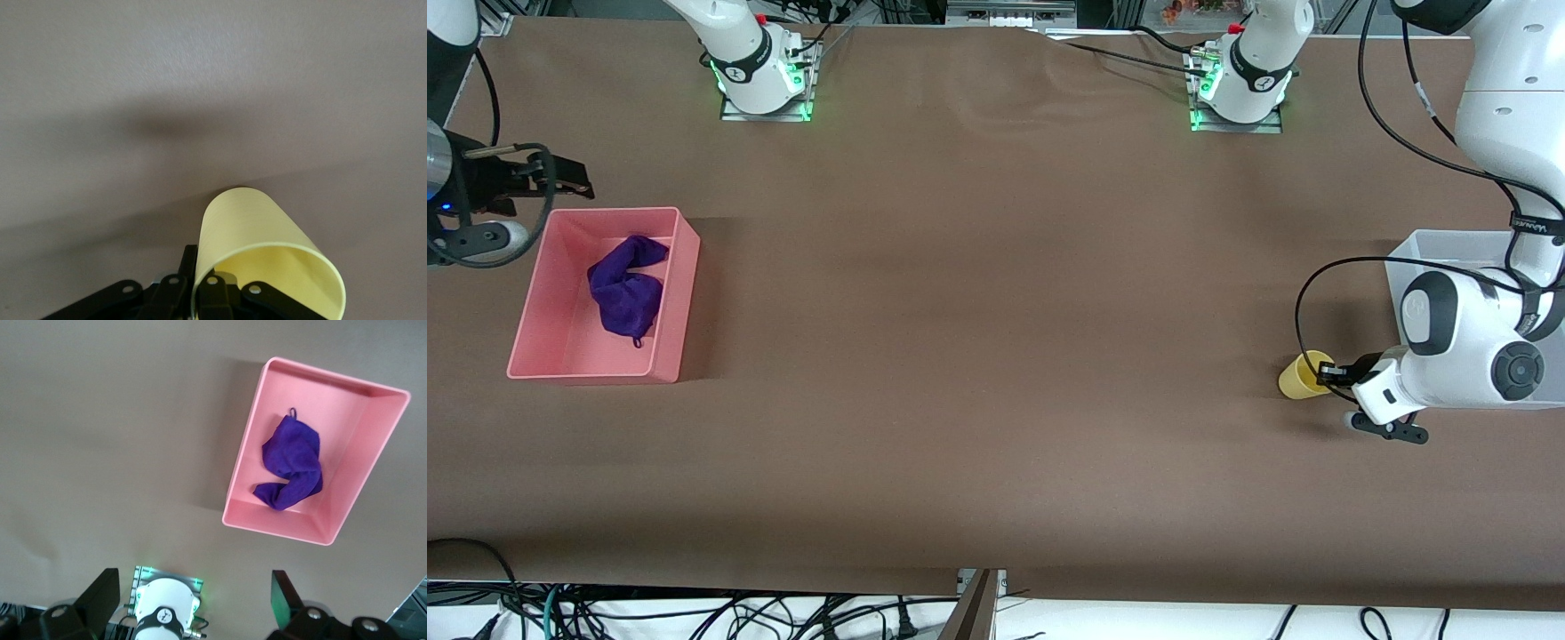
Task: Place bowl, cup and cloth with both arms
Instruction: 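Carry the yellow cup into the clear bin with the left gripper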
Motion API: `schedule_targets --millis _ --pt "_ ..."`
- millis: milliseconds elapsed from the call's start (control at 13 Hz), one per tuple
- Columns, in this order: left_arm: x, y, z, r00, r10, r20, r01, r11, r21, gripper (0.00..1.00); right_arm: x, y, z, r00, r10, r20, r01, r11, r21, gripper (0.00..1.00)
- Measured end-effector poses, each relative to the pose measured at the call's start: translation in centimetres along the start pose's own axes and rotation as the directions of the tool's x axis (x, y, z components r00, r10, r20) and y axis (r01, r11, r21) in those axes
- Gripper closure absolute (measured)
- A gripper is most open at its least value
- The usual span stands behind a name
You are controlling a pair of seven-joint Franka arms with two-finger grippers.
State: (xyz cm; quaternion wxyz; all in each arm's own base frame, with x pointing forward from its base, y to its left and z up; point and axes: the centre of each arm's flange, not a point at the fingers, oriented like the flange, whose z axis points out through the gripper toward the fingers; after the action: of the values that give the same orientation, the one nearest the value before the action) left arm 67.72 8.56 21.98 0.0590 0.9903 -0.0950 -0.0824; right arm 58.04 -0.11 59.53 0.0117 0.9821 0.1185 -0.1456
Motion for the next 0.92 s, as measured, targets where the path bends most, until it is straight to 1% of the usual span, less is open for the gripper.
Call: schedule_targets --millis 77,231,308,385,538,615,692,769,923 --pt "-0.2 0.0 -1.4 1.000 -0.001 0.006 0.001 1.000 0.003 0.96 -0.1 0.6 -0.5 1.000 0.010 -0.027 -0.010 1.000 -0.005 0.00" --pt "-1.3 -0.1 -5.6 0.999 -0.008 0.040 0.007 1.000 0.014 0.96 -0.7 0.8 -2.6 0.993 0.012 -0.121 -0.015 1.000 -0.026 0.00" --pt "-2.5 -0.7 -8.3 0.998 -0.007 0.067 0.005 1.000 0.021 0.96 -1.4 0.7 -3.6 0.988 0.010 -0.152 -0.015 0.999 -0.034 0.00" --pt "-4.1 -2.1 -10.8 0.995 0.008 0.100 -0.012 0.999 0.039 0.96 -2.3 0.5 -4.5 0.986 0.008 -0.168 -0.015 0.999 -0.037 0.00" --pt "-7.6 -6.5 -14.6 0.985 0.047 0.164 -0.069 0.989 0.129 0.96 -3.8 0.3 -5.6 0.984 0.004 -0.180 -0.012 0.999 -0.041 0.00" --pt "-9.1 -8.7 -15.6 0.981 0.056 0.184 -0.086 0.983 0.160 0.96 -4.0 0.2 -5.8 0.983 0.001 -0.181 -0.009 0.999 -0.043 0.00" --pt "-10.5 -11.1 -15.9 0.979 0.062 0.193 -0.095 0.981 0.169 0.96 -4.1 0.3 -5.8 0.984 0.001 -0.178 -0.009 0.999 -0.047 0.00" --pt "-11.7 -13.7 -15.4 0.980 0.076 0.186 -0.107 0.981 0.163 0.96 -4.0 0.4 -5.6 0.985 0.003 -0.174 -0.011 0.999 -0.050 0.00" --pt "-12.8 -17.5 -12.9 0.984 0.109 0.144 -0.132 0.977 0.165 0.96 -3.9 0.6 -5.4 0.986 0.017 -0.168 -0.026 0.999 -0.047 0.00"
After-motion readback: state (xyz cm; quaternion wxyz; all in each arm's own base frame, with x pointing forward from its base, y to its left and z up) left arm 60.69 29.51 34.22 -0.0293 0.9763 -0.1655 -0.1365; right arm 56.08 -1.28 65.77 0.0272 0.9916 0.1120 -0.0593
